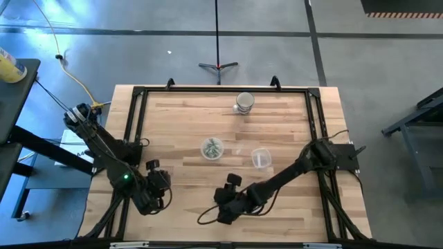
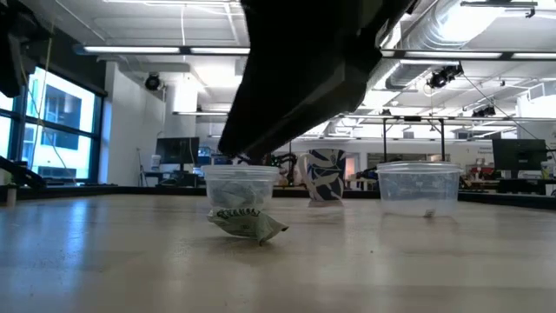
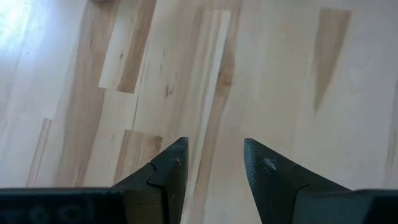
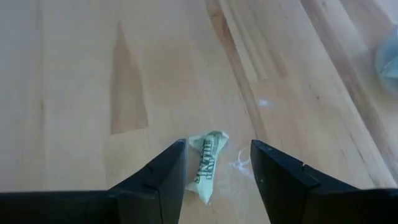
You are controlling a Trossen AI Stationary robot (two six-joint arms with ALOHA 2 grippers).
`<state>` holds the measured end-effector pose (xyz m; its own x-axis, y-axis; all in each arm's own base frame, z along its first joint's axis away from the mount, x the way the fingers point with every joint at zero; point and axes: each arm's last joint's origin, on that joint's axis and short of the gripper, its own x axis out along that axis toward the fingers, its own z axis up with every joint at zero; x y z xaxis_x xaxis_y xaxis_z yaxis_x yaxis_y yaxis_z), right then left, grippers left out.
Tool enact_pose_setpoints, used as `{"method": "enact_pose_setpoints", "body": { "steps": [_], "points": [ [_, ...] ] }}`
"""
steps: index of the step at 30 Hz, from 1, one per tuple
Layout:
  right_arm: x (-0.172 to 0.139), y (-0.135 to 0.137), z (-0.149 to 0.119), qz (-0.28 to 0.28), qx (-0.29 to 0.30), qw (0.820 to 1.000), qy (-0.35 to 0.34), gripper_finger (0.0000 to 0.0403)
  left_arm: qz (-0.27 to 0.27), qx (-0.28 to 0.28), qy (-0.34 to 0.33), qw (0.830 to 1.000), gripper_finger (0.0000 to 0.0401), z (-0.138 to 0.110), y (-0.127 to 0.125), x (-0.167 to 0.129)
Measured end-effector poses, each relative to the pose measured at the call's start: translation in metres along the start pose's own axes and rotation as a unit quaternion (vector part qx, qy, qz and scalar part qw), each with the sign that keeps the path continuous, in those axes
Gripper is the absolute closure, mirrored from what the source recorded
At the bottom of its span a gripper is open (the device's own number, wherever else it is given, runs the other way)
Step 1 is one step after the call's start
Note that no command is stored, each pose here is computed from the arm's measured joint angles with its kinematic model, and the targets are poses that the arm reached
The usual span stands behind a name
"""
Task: Pick and place Stevia / Truvia into bins
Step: Put the green stevia packet into the left transparent container
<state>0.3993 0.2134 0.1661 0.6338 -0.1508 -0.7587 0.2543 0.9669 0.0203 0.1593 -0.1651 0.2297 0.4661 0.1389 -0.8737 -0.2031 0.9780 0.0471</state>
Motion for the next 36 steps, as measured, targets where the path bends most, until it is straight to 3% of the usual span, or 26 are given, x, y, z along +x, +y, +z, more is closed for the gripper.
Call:
{"method": "enact_pose_setpoints", "body": {
  "steps": [6, 9, 14, 22, 27, 31, 36],
  "points": [
    [0.012, 0.011, -0.004, 0.021, -0.006, 0.999, 0.028, 0.0233, 0.001, 0.01, -0.007, 1.0, 0.0213, -0.003, -0.002, -0.002],
    [0.024, 0.008, -0.012, 0.021, -0.011, 0.998, 0.059, 0.0233, 0.012, 0.015, -0.005, 1.0, 0.0213, -0.004, 0.0, -0.002],
    [0.026, 0.002, -0.011, -0.013, -0.02, 0.998, 0.055, 0.0233, 0.021, 0.018, -0.004, 1.0, 0.0213, -0.005, 0.002, -0.002],
    [0.037, -0.011, -0.012, -0.003, -0.056, 0.995, 0.08, 0.0233, 0.033, 0.003, -0.019, 0.999, 0.0213, -0.009, 0.01, -0.001],
    [0.048, -0.021, -0.015, 0.056, -0.031, 0.993, 0.102, 0.0236, 0.033, -0.015, -0.014, 0.999, 0.0213, -0.011, 0.011, 0.002],
    [0.052, -0.027, -0.012, 0.06, -0.031, 0.993, 0.1, 0.0256, 0.034, -0.018, -0.013, 0.999, 0.0213, -0.011, 0.012, 0.001],
    [0.057, -0.037, -0.008, 0.035, -0.053, 0.994, 0.092, 0.0318, 0.034, -0.02, -0.012, 0.999, 0.0213, -0.011, 0.012, 0.001]
  ]
}}
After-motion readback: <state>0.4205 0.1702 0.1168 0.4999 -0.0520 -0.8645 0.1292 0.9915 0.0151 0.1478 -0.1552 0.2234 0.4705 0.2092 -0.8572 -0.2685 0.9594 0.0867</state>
